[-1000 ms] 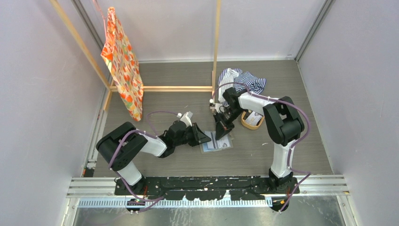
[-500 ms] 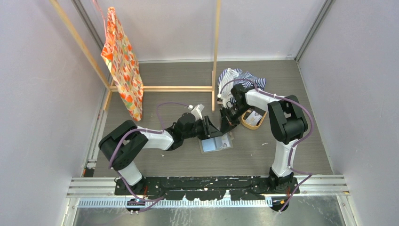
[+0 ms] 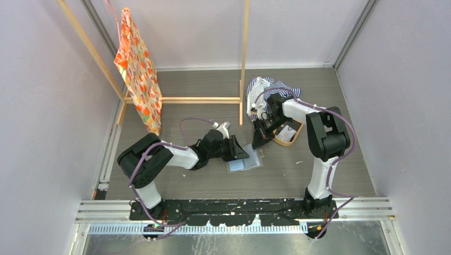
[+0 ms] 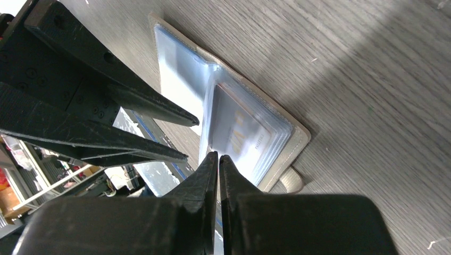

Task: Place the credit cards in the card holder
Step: Turn over the card slot in the card holder.

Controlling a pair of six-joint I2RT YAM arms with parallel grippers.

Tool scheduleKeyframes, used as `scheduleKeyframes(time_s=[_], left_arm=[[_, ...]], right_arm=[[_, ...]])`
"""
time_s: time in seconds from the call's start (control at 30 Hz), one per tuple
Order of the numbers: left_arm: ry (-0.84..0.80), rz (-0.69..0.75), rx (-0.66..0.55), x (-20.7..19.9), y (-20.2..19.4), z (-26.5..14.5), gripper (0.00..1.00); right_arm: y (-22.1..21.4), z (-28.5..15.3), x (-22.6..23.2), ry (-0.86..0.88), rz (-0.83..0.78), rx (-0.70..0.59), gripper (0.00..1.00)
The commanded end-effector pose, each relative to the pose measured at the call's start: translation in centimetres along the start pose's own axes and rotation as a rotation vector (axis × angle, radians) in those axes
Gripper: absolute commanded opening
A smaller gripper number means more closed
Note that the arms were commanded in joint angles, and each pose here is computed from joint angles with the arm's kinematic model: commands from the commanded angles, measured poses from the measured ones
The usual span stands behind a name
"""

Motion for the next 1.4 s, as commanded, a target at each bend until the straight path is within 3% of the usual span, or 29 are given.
scheduleKeyframes(time_s=[0.0, 0.2, 0.7, 1.07, 1.37], left_arm=[[0.023, 0.031, -0.036, 0.2, 0.0, -0.6, 0.34], [0.019, 0.031, -0.051, 0.4, -0.3, -1.1, 0.34], [0.007, 0.014, -0.053, 0.8, -0.7, -1.0, 0.35], [-0.005, 0.010, -0.061, 0.9, -0.8, -1.1, 0.36], [-0.011, 0.005, -0.062, 1.0, -0.9, -1.0, 0.39]], right_arm=[[0.2, -1.1, 0.4, 0.005, -0.019, -0.031, 0.11], [-0.1, -3.0, 0.8, -0.044, -0.098, -0.118, 0.11], [-1.3, -0.7, 0.6, 0.050, -0.070, 0.069, 0.17], [-0.6, 1.6, -0.9, -0.087, 0.008, 0.072, 0.23], [-0.6, 4.1, 0.0, -0.123, -0.025, 0.124, 0.25]])
Point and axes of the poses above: each gripper's point midway between its finger pads, its own z axis out along the fingers, its own x axis along the line the jaws close on, y = z × x, the point moved 10 cm from there along -z, back along the fingers, and after that the axes turned 15 degrees about z, right-handed, at the moved point
